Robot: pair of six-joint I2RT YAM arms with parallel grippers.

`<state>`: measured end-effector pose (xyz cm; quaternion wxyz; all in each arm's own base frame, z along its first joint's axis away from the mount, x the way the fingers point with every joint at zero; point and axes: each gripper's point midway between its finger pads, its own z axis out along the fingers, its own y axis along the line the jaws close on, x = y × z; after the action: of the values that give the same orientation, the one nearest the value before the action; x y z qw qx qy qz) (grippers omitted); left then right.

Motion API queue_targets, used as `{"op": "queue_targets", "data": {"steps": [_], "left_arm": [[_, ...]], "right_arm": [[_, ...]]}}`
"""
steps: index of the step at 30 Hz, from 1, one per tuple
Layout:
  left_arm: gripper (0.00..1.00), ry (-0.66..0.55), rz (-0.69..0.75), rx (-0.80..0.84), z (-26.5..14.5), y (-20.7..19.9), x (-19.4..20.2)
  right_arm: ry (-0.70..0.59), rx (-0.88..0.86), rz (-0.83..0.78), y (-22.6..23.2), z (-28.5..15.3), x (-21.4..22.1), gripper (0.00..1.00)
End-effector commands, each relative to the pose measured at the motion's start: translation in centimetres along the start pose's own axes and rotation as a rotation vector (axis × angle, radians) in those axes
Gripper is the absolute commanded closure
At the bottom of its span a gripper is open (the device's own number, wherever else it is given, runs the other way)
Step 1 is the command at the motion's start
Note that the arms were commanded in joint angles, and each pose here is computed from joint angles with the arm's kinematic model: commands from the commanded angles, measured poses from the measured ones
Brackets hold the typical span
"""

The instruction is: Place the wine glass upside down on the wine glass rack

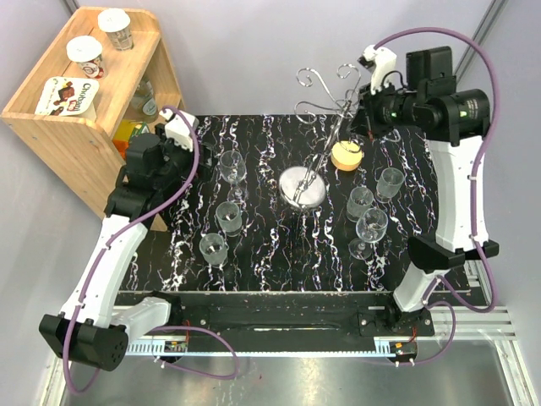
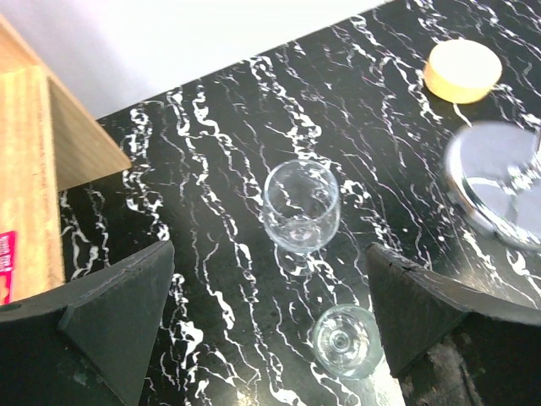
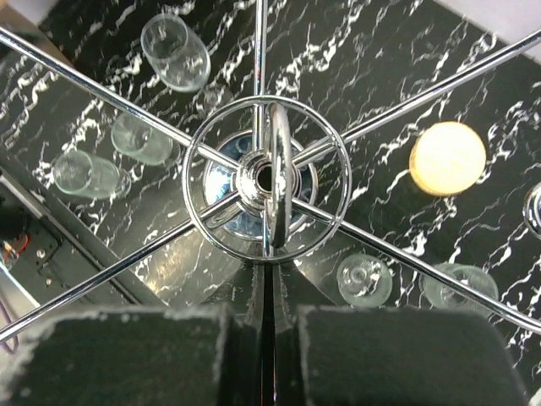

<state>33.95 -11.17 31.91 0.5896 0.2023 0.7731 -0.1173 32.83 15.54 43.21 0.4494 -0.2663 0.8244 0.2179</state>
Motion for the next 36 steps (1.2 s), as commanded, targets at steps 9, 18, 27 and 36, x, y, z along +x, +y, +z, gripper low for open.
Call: {"op": "queue_targets", "data": {"steps": [9, 18, 27, 36], "left_arm": [[0.01, -0.113, -0.002, -0.149, -1.8, 3.3, -3.1], [0.01, -0.119, -0.001, -0.152, -2.0, 3.3, -3.2], [0.01, -0.127, 0.001, -0.165, -2.4, 3.5, -3.3], [0.01, -0.132, 0.01, -0.163, -2.7, 3.5, -3.3]], "right_arm": [[-0.143, -0.005, -0.156, 1.9, 2.3, -3.1, 1.0], [-0.125, -0.016, -0.142, 2.2, 4.3, -2.3, 1.0], [-0.118, -0.017, -0.191, 3.8, 7.1, -0.5, 1.0], [-0.086, -0.031, -0.178, 4.3, 8.7, 1.4, 1.0]]}}
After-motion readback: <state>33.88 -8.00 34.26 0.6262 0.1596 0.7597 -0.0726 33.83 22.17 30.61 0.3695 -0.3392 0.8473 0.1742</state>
